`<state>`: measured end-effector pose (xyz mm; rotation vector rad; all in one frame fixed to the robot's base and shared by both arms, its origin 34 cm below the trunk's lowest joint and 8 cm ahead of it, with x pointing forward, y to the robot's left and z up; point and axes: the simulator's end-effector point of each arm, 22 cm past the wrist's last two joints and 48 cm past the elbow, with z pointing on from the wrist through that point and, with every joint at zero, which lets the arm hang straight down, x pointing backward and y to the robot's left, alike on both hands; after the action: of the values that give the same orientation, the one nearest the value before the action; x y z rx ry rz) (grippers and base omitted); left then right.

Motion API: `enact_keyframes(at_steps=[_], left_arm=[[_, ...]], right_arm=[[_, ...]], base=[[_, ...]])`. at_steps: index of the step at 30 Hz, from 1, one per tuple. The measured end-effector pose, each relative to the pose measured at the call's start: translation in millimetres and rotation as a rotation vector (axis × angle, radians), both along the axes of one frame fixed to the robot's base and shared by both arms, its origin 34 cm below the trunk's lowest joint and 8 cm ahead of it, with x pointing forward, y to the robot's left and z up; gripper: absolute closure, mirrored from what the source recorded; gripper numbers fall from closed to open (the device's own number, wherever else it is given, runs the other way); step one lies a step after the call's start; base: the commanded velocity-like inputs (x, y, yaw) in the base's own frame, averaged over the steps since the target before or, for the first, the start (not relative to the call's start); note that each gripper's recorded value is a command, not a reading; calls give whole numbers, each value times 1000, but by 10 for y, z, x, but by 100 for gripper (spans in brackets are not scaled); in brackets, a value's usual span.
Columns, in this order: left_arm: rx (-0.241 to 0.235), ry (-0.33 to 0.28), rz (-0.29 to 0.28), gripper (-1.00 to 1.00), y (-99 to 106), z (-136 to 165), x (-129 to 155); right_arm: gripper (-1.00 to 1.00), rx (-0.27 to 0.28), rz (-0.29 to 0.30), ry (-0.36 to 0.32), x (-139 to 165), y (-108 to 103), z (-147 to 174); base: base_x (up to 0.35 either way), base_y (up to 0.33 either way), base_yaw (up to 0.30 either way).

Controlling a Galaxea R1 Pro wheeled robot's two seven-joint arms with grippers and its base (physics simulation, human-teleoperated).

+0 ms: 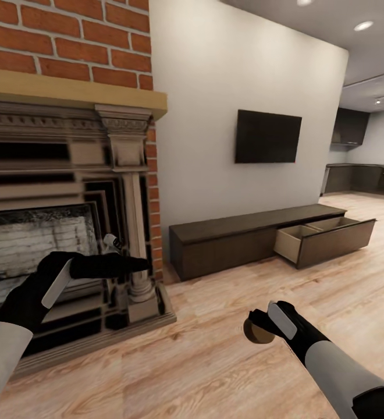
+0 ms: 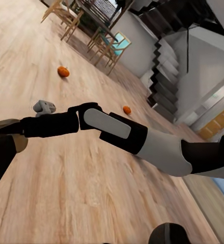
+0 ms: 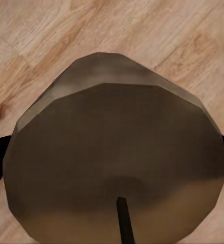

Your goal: Place each of the two pumpkins and all three candles from the living room inside a cabinet in the living room (use any cabinet), then make sure every cabinet is closed, and position the cauldron so it is next to a table in the living room.

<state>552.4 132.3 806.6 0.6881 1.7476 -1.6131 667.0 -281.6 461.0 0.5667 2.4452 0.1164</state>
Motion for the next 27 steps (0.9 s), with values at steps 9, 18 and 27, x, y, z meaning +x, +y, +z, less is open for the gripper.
enact_keyframes(at_steps=[9,18,27], left_arm=[[23,-4,27,-100,5,-23,42],[34,-9,40,-100,11,-16,51],[35,-15,42,-100,16,13,34]], right_arm=[[100,1,0,-6,3,0,37],[100,1,0,-13,7,0,74],[100,2,-1,-20,10,-1,114]], base=[[165,-257,-275],[186,-257,-274],[218,-248,-273]])
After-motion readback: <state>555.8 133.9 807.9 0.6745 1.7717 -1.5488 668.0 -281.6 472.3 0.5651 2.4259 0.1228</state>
